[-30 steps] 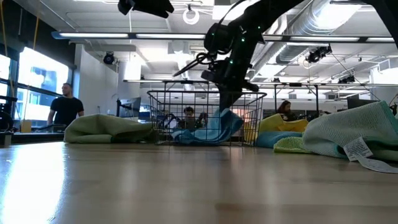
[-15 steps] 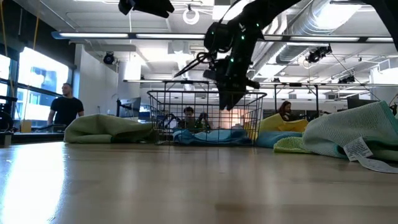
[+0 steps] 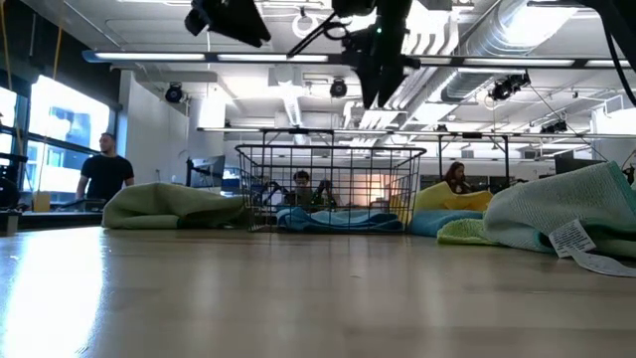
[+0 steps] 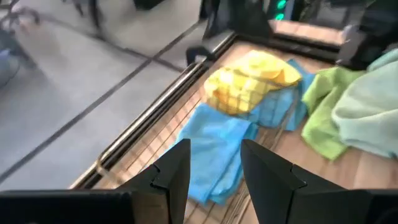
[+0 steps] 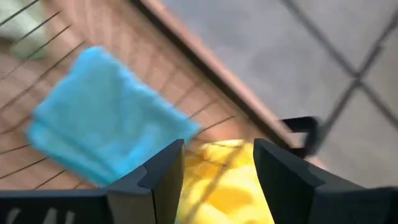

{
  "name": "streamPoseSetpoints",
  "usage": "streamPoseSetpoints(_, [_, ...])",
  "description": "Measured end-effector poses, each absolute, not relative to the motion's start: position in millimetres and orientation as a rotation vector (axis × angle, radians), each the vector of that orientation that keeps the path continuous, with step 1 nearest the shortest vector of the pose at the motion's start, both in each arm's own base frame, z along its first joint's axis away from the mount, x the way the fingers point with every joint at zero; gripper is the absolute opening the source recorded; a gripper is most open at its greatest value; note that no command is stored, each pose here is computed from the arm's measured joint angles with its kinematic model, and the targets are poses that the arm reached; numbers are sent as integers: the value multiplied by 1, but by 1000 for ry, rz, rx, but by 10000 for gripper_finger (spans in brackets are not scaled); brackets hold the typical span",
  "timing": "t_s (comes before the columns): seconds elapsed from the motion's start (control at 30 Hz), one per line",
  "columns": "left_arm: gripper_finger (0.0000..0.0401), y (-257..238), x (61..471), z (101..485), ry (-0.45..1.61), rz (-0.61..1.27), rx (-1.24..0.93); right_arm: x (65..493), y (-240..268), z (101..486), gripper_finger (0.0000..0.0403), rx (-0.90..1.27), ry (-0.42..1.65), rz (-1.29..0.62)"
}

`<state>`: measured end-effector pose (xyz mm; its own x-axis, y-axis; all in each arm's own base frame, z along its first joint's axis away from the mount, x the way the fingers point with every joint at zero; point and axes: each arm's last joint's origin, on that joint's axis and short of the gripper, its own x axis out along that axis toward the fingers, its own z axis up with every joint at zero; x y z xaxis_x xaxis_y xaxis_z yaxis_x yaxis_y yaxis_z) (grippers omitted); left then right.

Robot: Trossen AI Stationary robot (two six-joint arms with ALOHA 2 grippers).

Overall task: Fold microfiber towels
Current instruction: Fold the left light green towel

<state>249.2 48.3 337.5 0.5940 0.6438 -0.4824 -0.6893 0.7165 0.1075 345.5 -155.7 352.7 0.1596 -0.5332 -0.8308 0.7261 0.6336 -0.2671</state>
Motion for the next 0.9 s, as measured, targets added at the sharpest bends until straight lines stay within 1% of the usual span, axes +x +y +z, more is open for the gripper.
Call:
streamPoseSetpoints(0.13, [133, 68, 239, 329, 625, 771, -203, 342, -156, 369, 181, 172, 1052, -940])
streamPoseSetpoints(0.27, [133, 92, 228, 316, 762, 765, -330, 342, -156, 380, 181, 186, 998, -947])
streamPoseSetpoints(0.37, [133, 108, 217, 306, 877, 803, -394, 343, -157, 384, 181, 210, 955, -962])
streamPoseSetpoints(0.47, [133, 123, 205, 296, 1009, 837, -399, 345, -158, 385, 181, 211, 930, -960])
streamPoseSetpoints(0.57, [133, 136, 202, 288, 1084, 853, -385, 346, -158, 386, 181, 221, 911, -951])
streamPoseSetpoints(0.73, [141, 149, 202, 276, 1177, 793, -354, 348, -158, 386, 181, 245, 896, -915])
streamPoseSetpoints(0.9, [164, 153, 205, 262, 1306, 752, -308, 350, -157, 386, 181, 266, 886, -881])
